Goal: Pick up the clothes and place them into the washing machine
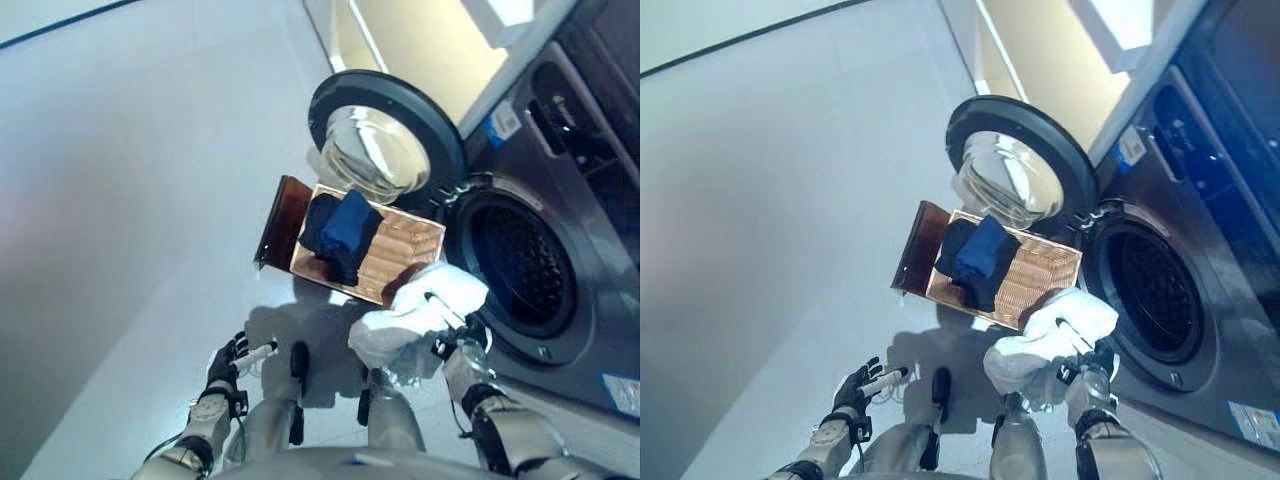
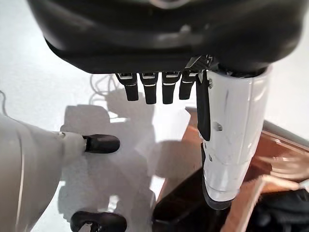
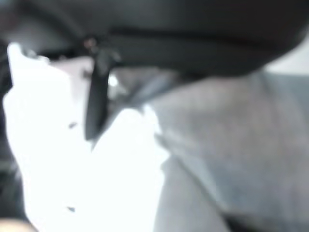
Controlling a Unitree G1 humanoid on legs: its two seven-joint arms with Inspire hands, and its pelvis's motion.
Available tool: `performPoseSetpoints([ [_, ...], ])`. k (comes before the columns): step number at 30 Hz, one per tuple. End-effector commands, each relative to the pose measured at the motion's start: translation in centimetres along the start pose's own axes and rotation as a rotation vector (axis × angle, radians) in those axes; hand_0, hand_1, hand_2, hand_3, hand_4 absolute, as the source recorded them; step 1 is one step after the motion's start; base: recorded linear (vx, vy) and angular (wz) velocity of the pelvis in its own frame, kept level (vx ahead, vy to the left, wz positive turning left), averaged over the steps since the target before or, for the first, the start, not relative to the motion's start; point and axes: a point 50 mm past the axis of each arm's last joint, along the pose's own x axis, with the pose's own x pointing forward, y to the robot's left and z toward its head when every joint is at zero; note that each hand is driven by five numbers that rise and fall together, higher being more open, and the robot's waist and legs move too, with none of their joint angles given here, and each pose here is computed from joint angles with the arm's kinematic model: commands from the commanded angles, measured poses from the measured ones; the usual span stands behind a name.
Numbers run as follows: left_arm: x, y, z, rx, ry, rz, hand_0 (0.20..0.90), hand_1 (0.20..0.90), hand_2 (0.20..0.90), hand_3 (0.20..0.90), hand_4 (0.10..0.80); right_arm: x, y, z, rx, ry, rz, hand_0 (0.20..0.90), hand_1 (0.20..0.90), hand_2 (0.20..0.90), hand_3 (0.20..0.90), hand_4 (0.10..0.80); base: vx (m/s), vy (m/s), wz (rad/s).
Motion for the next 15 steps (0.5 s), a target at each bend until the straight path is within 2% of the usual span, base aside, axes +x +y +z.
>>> performPoseSetpoints([
  [1,0.0,0.3,0.1,-0.049,-0.027,0.036,0.9,0.9,0.9,0.9,0.8,0.1,1.4,3.4,0.314,-0.154,0.038,0.2,0.2,0.2,0.2,0.3,0.01,-0.013,-0.22],
  [7,-0.1,-1.2,0.3,-0.045,-0.045,-0.024,0.9,0.9,0.9,0.9,0.8,0.8,1.1,7.6,0.481,-0.251,0.001,0.2,0.2,0.2,0.2,0.3,0.005,-0.013,-0.09],
  [12,-0.2,-2.1,0.4,-0.034,-0.054,-0.069,0.9,0.9,0.9,0.9,0.8,1.1,0.5,12.9,0.576,-0.353,-0.038,0.2,0.2,0.2,0.2,0.3,0.014,-0.042,0.05],
  [15,-0.4,-2.5,0.5,-0.017,-0.073,-0.113,0.9,0.9,0.9,0.9,0.8,0.7,0.1,18.1,0.563,-0.462,-0.021,0.2,0.2,0.2,0.2,0.3,0.002,-0.079,0.1],
])
